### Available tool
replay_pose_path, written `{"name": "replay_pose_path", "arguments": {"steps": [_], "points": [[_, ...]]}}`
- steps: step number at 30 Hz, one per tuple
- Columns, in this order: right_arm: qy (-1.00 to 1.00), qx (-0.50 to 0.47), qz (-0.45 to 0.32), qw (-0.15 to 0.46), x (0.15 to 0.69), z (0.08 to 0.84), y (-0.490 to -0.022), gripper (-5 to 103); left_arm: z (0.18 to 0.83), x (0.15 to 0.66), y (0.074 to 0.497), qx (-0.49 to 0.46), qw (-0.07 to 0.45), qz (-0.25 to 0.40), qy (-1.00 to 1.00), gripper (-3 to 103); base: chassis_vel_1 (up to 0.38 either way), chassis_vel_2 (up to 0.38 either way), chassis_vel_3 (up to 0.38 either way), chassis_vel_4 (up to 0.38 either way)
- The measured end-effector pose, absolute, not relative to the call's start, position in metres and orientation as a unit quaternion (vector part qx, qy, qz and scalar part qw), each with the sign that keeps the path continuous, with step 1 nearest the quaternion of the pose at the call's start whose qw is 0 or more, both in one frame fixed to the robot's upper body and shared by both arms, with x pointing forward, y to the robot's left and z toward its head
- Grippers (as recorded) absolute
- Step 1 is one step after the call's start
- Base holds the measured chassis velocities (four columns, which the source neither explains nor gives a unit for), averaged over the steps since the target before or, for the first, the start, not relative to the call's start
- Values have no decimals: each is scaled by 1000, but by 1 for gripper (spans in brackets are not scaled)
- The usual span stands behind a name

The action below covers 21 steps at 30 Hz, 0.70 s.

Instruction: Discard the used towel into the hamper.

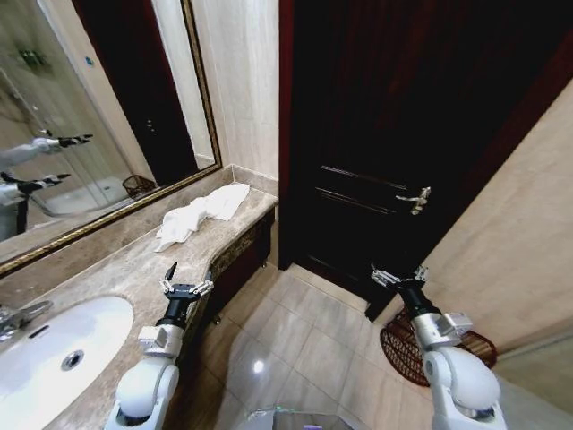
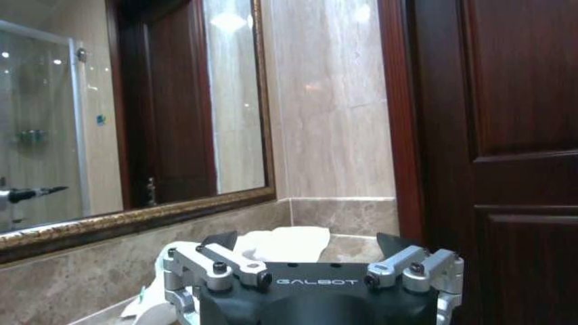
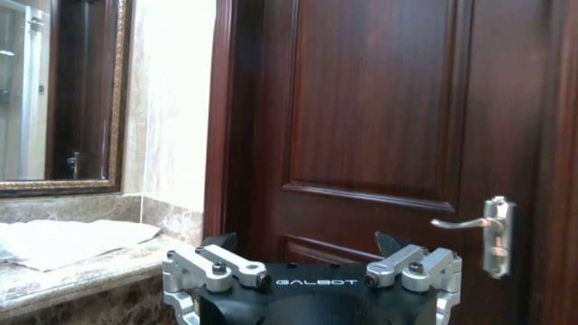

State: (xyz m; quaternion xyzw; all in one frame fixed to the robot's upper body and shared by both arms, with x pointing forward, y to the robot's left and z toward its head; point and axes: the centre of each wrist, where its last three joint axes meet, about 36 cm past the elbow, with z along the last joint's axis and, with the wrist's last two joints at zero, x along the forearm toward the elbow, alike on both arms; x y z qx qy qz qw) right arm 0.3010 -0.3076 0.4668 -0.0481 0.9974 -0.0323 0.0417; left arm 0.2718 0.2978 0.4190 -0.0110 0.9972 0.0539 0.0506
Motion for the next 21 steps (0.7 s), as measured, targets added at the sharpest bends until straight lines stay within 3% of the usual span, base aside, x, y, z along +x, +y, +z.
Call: {"name": "replay_pose_path", "arguments": {"steps": [21], "points": [[997,-50,-31,40,303,465,-309,100,416,271,298,-9,47,56,997,100,-27,99,98,-30]]}}
